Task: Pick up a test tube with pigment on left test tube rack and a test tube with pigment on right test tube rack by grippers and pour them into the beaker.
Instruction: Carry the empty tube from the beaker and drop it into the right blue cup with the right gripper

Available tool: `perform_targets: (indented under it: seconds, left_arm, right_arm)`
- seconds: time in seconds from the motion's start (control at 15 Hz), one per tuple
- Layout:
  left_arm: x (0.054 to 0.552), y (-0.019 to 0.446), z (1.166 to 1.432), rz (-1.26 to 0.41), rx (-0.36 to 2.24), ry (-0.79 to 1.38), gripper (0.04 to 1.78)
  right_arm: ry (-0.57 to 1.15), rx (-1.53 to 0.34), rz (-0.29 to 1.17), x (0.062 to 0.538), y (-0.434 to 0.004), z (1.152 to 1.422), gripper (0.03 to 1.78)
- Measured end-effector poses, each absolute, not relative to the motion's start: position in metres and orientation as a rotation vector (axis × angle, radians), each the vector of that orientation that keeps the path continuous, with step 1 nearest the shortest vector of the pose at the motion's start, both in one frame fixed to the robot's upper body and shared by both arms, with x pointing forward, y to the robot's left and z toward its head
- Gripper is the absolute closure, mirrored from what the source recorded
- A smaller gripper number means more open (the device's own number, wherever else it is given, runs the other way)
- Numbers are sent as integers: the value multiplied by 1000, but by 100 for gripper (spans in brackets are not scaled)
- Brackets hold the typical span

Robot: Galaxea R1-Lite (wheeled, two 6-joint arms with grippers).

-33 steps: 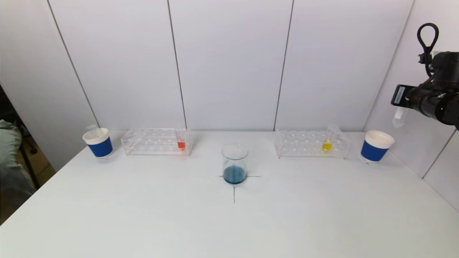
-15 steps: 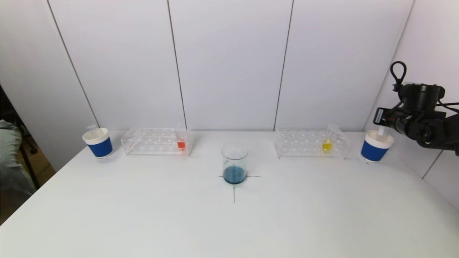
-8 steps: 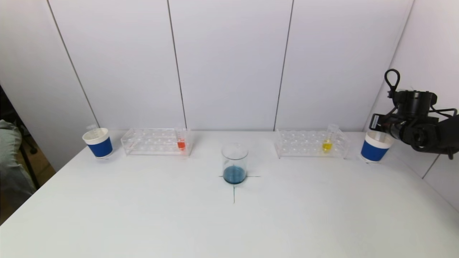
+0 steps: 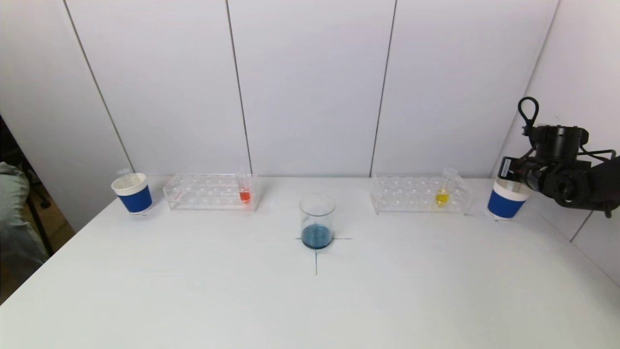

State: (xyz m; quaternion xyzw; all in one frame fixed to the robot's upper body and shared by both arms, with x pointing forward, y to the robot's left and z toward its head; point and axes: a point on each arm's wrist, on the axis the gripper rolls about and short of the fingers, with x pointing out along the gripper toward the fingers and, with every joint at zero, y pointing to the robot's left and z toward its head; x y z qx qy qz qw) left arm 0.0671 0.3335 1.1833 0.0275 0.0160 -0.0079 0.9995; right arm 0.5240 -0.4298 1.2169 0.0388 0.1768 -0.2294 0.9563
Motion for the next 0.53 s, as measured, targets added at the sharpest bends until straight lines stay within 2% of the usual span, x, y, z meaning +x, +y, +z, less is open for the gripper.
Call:
perform_targets:
  seconds: [0.33,0.53]
  left_arm:
    - [67,334,1183,-16,55,32,6]
    - [67,334,1183,-16,55,32,6]
  right_arm:
    - [361,77,-473,523,-430,1216,133]
    - [359,77,-473,522,-429,1216,118]
